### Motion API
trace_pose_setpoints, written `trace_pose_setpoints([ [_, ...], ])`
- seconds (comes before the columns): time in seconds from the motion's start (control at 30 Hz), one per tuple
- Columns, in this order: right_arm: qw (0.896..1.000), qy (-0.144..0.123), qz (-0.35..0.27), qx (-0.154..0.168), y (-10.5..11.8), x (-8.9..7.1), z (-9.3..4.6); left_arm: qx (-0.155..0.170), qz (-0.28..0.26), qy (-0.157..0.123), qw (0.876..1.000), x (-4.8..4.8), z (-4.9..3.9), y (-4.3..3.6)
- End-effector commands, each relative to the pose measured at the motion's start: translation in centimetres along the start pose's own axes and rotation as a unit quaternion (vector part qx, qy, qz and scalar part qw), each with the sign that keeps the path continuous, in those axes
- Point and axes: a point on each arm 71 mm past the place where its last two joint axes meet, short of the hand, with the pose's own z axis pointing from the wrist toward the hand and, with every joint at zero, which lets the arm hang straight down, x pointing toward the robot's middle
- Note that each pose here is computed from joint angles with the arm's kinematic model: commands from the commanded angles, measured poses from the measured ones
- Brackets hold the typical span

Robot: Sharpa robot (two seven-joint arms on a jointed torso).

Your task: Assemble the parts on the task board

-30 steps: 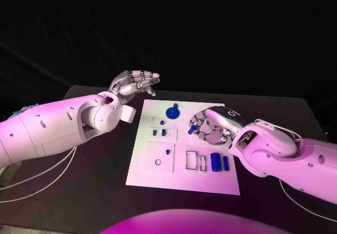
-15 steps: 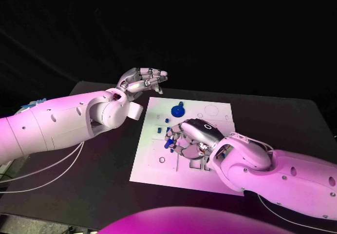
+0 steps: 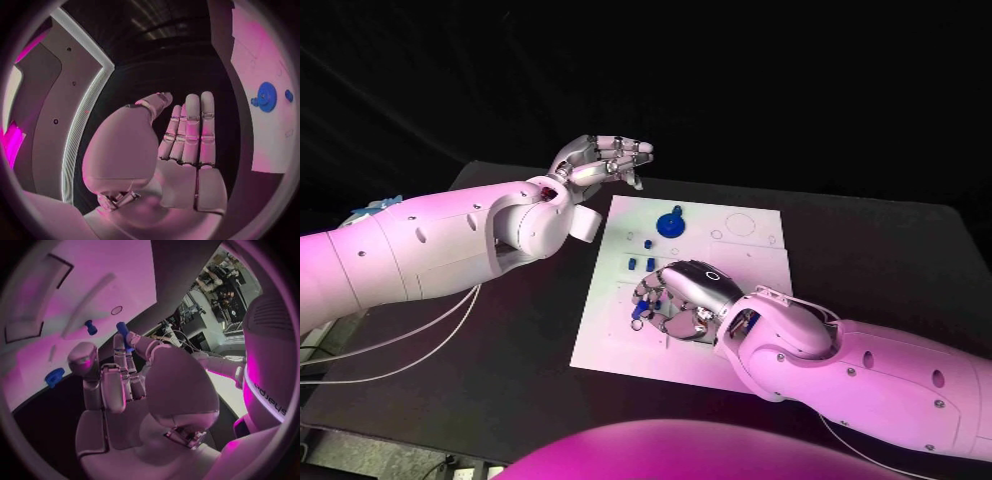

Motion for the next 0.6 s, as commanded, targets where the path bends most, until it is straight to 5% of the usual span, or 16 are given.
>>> trace_pose_setpoints([
  [0.03,1.000,0.014,-0.007,-0.006,0.0,0.4,0.1,0.002,-0.007,0.009,1.000,0.27,0.08,-0.07],
  [0.6,0.999,0.033,-0.009,0.001,-0.4,1.5,0.1,0.001,-0.007,0.009,1.000,0.26,0.09,-0.06],
])
